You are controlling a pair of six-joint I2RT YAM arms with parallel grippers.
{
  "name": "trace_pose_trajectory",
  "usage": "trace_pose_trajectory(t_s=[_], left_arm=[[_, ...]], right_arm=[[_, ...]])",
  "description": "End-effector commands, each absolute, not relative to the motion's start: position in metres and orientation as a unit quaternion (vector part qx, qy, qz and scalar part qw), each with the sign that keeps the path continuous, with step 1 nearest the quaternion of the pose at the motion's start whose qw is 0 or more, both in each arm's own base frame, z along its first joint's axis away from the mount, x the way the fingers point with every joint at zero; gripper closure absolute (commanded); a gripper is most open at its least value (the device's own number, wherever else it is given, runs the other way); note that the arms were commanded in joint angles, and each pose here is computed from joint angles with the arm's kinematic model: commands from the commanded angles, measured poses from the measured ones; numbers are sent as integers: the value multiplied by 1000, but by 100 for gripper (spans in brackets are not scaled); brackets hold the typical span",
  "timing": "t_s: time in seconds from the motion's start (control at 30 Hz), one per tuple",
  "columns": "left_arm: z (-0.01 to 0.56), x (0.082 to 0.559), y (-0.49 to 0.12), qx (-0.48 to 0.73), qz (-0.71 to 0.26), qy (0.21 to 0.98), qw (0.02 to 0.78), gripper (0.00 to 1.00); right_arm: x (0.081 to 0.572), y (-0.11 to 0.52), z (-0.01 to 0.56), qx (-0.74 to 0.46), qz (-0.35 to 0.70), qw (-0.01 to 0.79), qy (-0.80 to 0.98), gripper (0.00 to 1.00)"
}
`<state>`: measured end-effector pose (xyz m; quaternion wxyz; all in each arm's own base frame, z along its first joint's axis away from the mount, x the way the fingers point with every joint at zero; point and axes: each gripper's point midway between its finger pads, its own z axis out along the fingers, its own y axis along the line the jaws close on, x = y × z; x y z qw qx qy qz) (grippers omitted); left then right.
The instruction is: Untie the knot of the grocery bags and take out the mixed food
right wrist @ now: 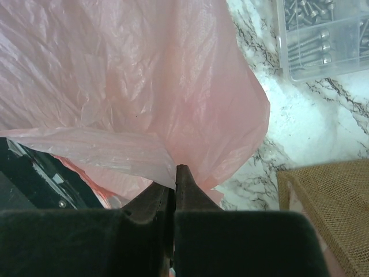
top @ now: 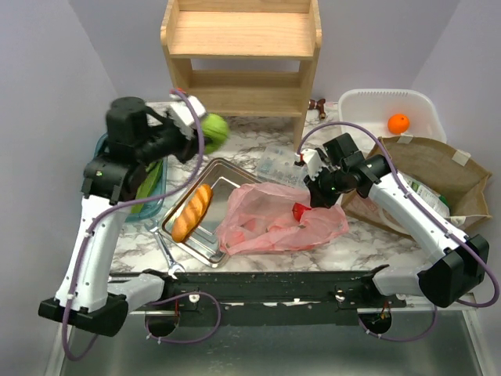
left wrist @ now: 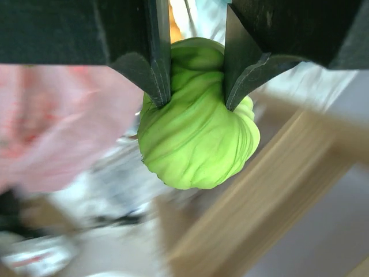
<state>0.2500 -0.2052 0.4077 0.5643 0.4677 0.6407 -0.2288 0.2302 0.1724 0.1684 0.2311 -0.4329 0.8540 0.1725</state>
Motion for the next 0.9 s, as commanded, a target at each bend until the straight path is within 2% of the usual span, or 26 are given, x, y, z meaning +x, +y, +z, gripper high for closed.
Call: trace_pose_trajectory(t_s=[0.0, 0.1, 0.2, 0.43, 0.57, 0.6, 0.63, 0.7, 0.77, 0.8, 0.83, 0.87], left_arm=[[342, 319, -69, 266, -105, 807, 517, 100], [310, 342, 19, 154, -48, 853, 496, 100], [268, 359, 70, 131, 7, 888, 440, 100], [179, 392, 134, 55, 34, 939, 338, 93], [162, 416, 149, 66, 49, 937, 341, 82], [162, 420, 152, 64, 52, 937, 340, 75], [162, 424, 155, 62, 54, 938, 338, 61], [165, 426, 154, 62, 45, 942, 327, 39], [177, 421, 135, 92, -2, 940, 328, 29], [186, 417, 122, 113, -28, 934, 337, 10], [195, 413, 111, 121, -46, 928, 349, 2], [204, 409, 105, 122, -54, 922, 363, 2]], right_arm=[[230, 181, 184, -440, 192, 253, 840, 99], [230, 185, 189, -446, 201, 271, 829, 99], [231, 188, 191, -449, 209, 274, 825, 99], [238, 197, 200, -463, 219, 283, 811, 99], [242, 202, 213, -464, 227, 296, 803, 99], [242, 203, 214, -465, 228, 297, 802, 99], [243, 202, 215, -466, 227, 298, 802, 99], [245, 202, 217, -467, 221, 304, 800, 99], [249, 202, 221, -466, 217, 313, 798, 99], [251, 203, 224, -466, 217, 320, 796, 99], [254, 205, 228, -465, 218, 328, 793, 99], [257, 208, 233, -463, 220, 335, 790, 99]])
